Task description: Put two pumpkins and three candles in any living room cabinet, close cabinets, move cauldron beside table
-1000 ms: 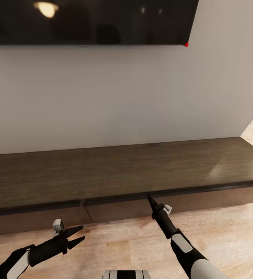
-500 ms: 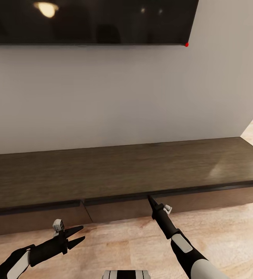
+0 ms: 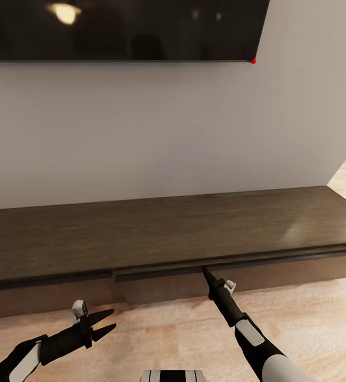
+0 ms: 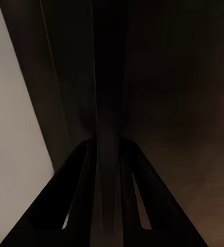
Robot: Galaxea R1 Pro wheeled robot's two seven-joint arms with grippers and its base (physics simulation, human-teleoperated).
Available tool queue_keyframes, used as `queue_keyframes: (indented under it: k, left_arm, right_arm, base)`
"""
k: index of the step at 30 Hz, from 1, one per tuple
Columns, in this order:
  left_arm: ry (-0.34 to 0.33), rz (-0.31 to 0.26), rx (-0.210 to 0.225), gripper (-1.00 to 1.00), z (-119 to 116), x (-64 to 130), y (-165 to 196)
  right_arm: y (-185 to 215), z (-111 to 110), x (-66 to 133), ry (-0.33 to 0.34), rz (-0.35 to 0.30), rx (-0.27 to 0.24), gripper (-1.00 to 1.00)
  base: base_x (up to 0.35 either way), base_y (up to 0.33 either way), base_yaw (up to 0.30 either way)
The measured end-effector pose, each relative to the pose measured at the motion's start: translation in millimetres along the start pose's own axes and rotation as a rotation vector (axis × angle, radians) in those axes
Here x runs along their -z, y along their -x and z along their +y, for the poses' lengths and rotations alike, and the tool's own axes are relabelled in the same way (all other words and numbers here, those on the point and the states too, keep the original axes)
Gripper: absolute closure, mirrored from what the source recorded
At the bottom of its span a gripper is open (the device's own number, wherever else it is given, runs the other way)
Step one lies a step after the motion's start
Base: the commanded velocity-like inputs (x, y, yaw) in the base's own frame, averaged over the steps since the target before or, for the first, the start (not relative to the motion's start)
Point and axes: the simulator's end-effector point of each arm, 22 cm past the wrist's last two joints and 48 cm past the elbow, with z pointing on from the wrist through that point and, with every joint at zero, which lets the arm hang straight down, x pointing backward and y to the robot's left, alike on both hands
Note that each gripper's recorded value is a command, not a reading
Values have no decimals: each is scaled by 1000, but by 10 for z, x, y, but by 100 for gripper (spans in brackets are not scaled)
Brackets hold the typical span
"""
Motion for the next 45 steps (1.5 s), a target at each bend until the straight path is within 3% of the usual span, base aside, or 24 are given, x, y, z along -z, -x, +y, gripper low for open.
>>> queue_keyframes:
  k: [45]
  left_arm:
    - [0, 0, 0, -100, 3, -7, -5]
  right_arm:
    - [81, -2, 8, -1, -28, -9, 100]
  base:
    - [-70, 0, 0]
